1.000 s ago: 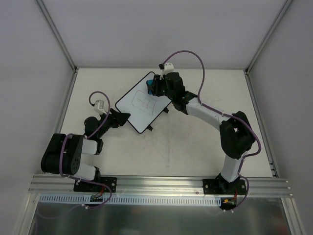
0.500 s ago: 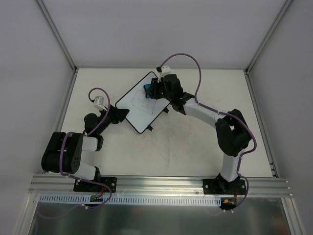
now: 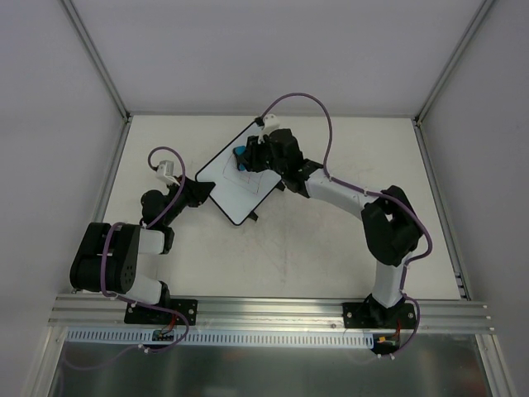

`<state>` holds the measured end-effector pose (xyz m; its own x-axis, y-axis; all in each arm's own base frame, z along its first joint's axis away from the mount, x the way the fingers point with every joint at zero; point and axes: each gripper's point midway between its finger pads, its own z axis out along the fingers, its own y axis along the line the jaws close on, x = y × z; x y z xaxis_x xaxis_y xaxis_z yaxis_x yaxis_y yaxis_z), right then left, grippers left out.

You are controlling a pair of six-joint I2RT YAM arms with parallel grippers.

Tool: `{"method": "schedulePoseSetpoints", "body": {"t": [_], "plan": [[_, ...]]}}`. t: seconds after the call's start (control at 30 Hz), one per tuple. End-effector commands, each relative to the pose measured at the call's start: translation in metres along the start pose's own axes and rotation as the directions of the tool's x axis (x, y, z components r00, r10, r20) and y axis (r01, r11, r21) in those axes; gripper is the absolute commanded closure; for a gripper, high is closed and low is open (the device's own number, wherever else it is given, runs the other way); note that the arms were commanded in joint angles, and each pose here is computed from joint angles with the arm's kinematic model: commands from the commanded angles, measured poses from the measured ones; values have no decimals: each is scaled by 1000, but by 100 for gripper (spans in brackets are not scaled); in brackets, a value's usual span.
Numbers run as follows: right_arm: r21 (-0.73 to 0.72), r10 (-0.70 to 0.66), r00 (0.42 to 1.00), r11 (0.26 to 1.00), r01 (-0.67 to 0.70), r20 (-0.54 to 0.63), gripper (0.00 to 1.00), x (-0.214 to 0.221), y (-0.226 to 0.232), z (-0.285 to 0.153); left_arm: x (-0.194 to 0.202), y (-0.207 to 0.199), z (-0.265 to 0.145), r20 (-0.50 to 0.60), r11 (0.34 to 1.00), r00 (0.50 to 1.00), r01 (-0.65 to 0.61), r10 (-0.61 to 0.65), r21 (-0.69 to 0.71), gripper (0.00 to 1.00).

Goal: Erase the whiteboard

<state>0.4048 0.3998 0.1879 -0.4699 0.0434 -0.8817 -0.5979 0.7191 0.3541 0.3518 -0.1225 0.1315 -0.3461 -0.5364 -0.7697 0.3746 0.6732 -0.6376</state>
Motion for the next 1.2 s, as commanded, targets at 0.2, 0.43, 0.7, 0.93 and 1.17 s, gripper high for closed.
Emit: {"method": "schedulePoseSetpoints", "body": {"t": [0.2, 0.43, 0.7, 0.93, 1.17], "plan": [[-68, -31, 997, 997, 36, 67, 100, -22, 23, 9, -54, -25, 3, 198, 984, 972, -149, 128, 95, 74], [-80, -45, 998, 996, 49, 50, 100, -17, 31, 15, -53, -22, 3, 192, 986, 973, -143, 125, 86, 76], [-86, -89, 996, 992, 90, 18, 100, -9, 44, 22, -48, -18, 4, 180, 989, 978, -121, 104, 88, 84], [-66, -128, 992, 990, 128, -1, 100, -5, 44, 26, -48, -16, 2, 181, 990, 979, -115, 99, 80, 86], [-63, -132, 991, 990, 129, -37, 100, 0, 43, 37, -43, -9, 4, 171, 993, 981, -99, 86, 66, 100]]}}
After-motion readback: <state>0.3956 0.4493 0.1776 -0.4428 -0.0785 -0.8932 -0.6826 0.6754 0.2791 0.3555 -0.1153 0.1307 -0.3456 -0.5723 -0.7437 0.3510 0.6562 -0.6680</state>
